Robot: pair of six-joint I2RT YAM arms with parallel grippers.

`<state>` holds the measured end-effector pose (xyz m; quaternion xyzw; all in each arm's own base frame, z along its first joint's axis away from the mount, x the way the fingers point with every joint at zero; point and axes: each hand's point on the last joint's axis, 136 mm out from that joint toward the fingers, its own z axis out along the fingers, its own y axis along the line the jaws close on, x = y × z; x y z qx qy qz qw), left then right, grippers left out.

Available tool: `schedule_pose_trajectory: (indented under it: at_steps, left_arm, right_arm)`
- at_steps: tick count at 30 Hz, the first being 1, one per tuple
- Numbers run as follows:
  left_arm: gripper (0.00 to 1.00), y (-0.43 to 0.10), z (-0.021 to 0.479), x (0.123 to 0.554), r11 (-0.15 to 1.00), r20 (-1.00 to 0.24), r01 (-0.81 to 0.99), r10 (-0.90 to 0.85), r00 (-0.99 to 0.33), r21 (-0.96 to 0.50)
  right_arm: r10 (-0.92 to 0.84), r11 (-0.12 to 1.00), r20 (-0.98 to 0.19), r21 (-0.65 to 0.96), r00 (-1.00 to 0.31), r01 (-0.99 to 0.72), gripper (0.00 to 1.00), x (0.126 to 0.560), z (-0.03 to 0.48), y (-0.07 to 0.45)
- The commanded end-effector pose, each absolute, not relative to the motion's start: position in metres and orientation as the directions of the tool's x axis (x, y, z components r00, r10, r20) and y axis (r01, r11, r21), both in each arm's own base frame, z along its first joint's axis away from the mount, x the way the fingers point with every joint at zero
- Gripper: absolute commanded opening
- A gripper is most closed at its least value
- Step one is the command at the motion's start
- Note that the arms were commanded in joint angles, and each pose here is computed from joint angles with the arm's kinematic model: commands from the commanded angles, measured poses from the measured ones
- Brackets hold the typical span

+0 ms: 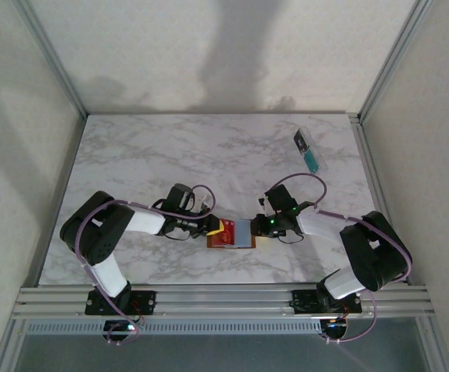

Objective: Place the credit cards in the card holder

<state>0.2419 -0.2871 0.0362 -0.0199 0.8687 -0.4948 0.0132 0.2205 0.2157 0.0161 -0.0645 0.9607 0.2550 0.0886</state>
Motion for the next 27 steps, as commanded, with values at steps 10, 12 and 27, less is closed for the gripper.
schedule_pose_trajectory:
  at_steps: [10,12,27]
  left_arm:
    - [0.0,-0.289,0.028,0.237,0.539,-0.034,-0.031,-0.11,-0.993,-0.842]
    - [0.0,-0.294,0.025,0.235,0.544,-0.035,-0.026,-0.102,-0.994,-0.838]
    - [0.17,-0.292,0.022,0.246,0.654,-0.108,-0.027,-0.165,-0.98,-0.756]
  right_arm:
    - [-0.087,0.814,-0.124,0.563,-0.988,-0.142,0.24,0.202,0.001,0.231]
    - [-0.086,0.809,-0.129,0.57,-0.988,-0.144,0.24,0.202,0.0,0.232]
    - [-0.071,0.838,-0.195,0.52,-0.978,-0.164,0.43,0.207,0.008,0.222]
